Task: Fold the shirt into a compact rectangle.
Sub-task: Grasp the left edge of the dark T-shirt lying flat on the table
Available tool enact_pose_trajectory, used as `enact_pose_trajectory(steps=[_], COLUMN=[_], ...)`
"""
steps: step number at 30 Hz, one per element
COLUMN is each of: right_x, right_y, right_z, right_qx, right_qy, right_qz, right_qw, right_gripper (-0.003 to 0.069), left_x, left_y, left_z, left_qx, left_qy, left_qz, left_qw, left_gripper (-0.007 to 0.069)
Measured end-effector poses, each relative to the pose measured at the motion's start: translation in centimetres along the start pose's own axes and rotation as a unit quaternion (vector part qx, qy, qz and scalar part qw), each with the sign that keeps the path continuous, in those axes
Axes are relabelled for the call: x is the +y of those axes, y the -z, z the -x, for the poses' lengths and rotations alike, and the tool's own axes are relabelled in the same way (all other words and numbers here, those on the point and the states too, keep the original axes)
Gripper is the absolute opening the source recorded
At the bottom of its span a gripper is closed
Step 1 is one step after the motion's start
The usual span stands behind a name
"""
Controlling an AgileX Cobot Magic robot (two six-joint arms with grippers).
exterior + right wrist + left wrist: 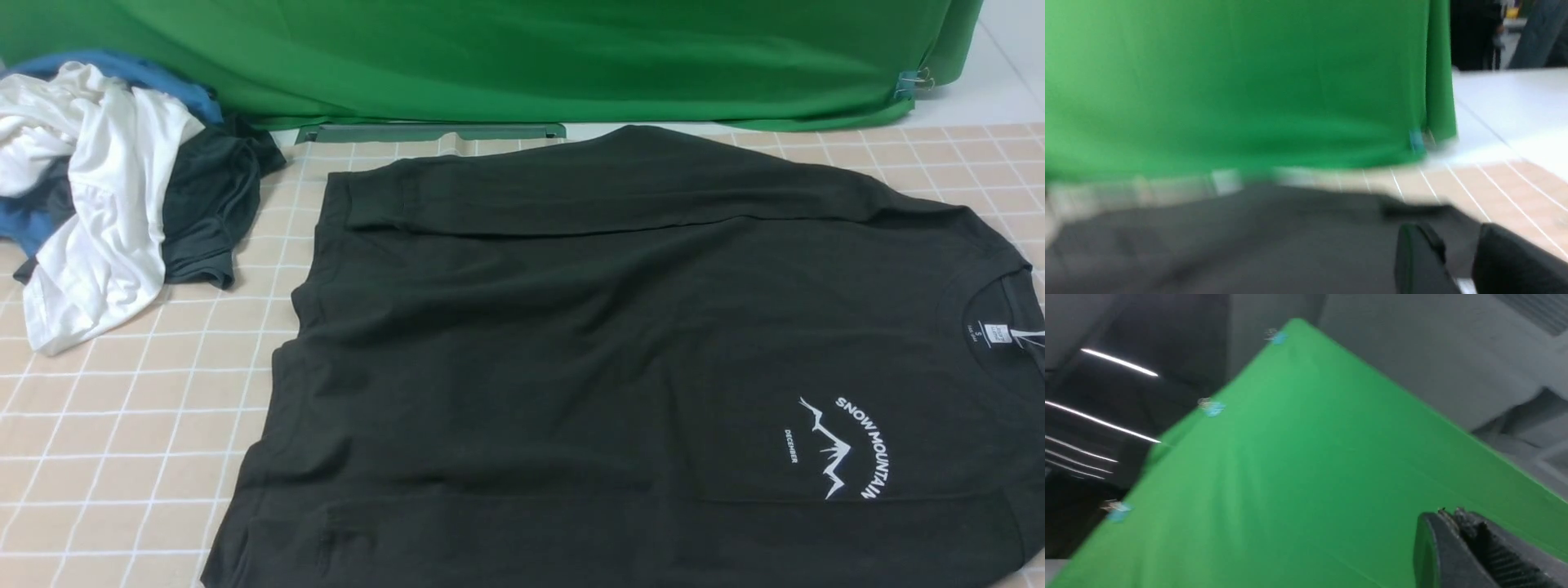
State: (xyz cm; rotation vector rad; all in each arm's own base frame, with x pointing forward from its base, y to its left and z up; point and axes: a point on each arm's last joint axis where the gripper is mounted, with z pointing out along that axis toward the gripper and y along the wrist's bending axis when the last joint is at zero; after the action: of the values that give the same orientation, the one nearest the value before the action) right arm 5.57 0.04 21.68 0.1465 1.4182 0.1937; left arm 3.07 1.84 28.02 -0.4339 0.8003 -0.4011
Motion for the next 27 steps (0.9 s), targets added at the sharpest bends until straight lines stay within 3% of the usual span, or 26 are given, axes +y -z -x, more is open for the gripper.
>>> enact_pose_trajectory(steps=[4,8,11,12,13,14,15,16,18,19,20,27], right_x=[0.0,0.0,0.0,0.1,0.1,0.3,0.8,1.2,2.0,2.2,2.6,4.1], right_y=[0.1,0.1,0.2,0.2,0.1,0.1,0.0,-0.1,-0.5,-0.7,-1.3,-6.1], right_z=[1.0,1.2,1.7,1.8,1.9,2.3,3.5,4.1,6.2,6.7,7.5,8.6], right_qx=[-0.054,-0.065,-0.092,-0.089,-0.086,-0.071,-0.033,-0.002,0.056,0.078,0.125,0.354], right_qy=[-0.053,-0.057,-0.096,-0.119,-0.125,-0.134,-0.133,-0.126,-0.099,-0.086,-0.067,0.015], right_qz=[0.004,0.005,0.011,0.014,0.014,0.015,0.016,0.017,0.020,0.023,0.024,0.039], right_qw=[0.997,0.996,0.991,0.989,0.988,0.988,0.990,0.992,0.993,0.993,0.990,0.934], right_gripper=[0.0246,0.0246,0.0246,0.0232,0.0228,0.0208,0.0134,0.0095,0.0048,0.0041,0.0039,0.0039], left_x=[-3.5,-4.4,-4.0,-3.5,-3.2,-2.8,-1.7,-1.0,0.4,0.6,1.2,0.5], left_y=[-3.6,-6.7,-9.0,-9.5,-9.5,-9.6,-9.6,-9.4,-8.9,-8.7,-8.2,-6.0], left_z=[1.5,0.5,-2.3,-4.0,-4.6,-5.5,-7.7,-9.0,-11.3,-11.7,-13.1,-17.6], left_qx=[0.154,0.323,0.512,0.598,0.620,0.649,0.711,0.744,0.789,0.797,0.815,0.847], left_qy=[-0.029,-0.092,-0.163,-0.179,-0.177,-0.183,-0.179,-0.172,-0.162,-0.161,-0.160,-0.193], left_qz=[0.002,0.041,0.062,0.063,0.066,0.062,0.063,0.064,0.068,0.067,0.066,0.002], left_qw=[0.988,0.941,0.841,0.779,0.762,0.736,0.677,0.642,0.588,0.579,0.553,0.494], left_gripper=[0.0022,0.0022,0.0022,0.0022,0.0022,0.0022,0.0022,0.0022,0.0019,0.0018,0.0015,0.0015])
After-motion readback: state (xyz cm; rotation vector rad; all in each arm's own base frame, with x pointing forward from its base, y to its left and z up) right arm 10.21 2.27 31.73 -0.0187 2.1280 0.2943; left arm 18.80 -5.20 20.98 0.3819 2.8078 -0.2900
